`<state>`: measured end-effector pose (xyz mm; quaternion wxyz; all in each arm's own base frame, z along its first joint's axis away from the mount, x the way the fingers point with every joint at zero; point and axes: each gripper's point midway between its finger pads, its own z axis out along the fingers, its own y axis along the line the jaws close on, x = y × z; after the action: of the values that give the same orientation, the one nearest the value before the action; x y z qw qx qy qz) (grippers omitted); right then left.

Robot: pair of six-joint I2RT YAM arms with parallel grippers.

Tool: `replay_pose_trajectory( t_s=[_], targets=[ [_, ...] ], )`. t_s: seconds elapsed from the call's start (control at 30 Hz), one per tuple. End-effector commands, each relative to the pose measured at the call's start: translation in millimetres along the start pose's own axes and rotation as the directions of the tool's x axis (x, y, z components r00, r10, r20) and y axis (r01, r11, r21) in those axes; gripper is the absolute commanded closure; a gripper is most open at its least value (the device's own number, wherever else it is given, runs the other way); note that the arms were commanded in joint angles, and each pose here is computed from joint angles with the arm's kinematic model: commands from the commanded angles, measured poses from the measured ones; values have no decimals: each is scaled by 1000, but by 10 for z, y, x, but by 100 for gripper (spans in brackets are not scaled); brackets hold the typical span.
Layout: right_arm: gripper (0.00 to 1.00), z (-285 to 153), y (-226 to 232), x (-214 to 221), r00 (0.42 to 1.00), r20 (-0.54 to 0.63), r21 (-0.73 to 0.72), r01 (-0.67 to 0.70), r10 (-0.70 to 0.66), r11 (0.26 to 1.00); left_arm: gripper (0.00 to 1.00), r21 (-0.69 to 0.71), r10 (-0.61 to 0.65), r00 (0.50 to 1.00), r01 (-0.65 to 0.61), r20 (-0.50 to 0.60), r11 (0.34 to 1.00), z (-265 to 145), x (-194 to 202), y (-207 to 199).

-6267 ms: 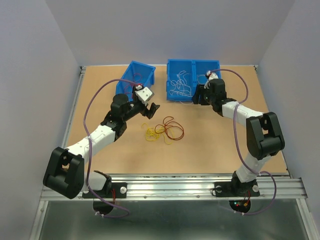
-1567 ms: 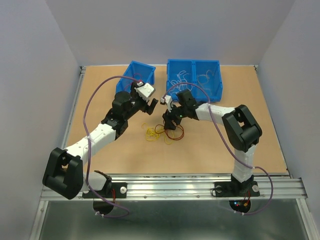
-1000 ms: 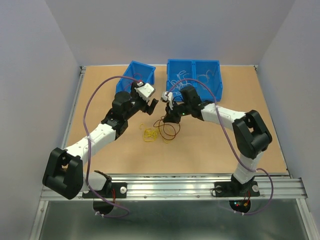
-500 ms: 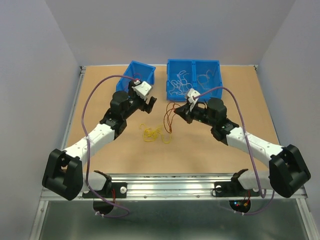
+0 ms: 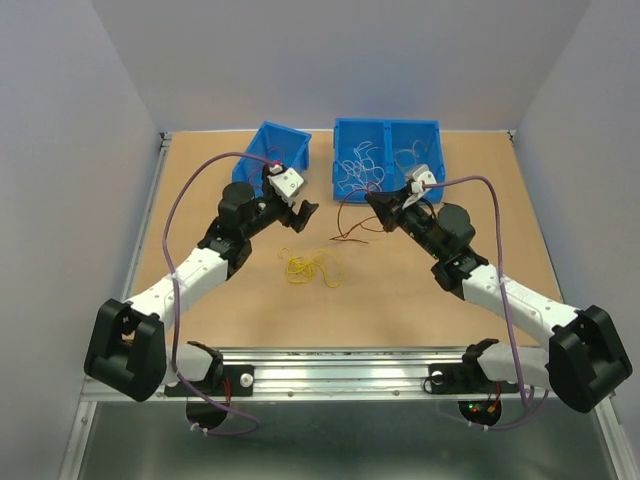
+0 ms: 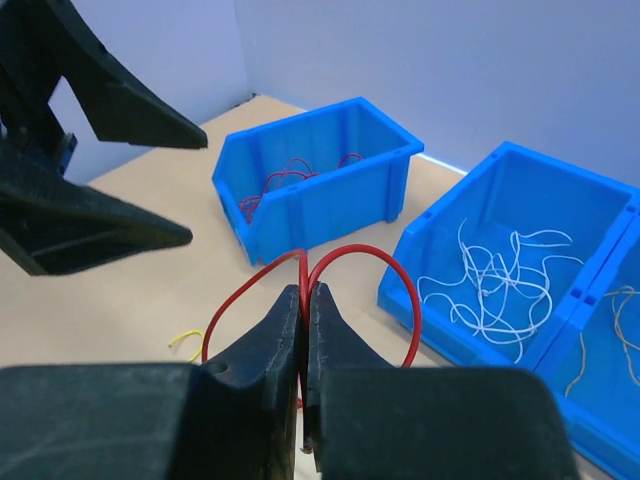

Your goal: Untangle the cables

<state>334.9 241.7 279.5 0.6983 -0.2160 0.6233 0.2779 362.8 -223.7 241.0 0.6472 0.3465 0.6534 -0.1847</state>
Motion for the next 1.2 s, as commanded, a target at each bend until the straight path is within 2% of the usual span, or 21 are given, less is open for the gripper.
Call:
replay_pose_trajectory(
  t_s=[0.0, 0.3, 0.5, 0.8, 1.17],
  targets=[
    [99, 38, -12, -170, 997, 74, 6, -21, 20, 1000, 7, 201, 54, 997, -64, 55, 978, 5, -106, -340],
    [99, 40, -89, -80, 998, 56, 45, -19, 17, 999, 7, 320, 105, 994, -104, 13, 942, 126, 202, -590],
    [99, 63, -126, -54, 999, 50, 63, -18, 15, 998, 7, 443, 140, 990, -134, 19, 886, 149, 472, -830],
    [99, 63, -112, -49, 999, 48, 53, -22, 20, 998, 9, 428, 155, 988, -135, -11, 894, 297, 661, -880],
    [99, 58, -116, -59, 998, 51, 57, -28, 25, 998, 9, 441, 163, 983, -112, -79, 891, 516, 870, -1150]
  ],
)
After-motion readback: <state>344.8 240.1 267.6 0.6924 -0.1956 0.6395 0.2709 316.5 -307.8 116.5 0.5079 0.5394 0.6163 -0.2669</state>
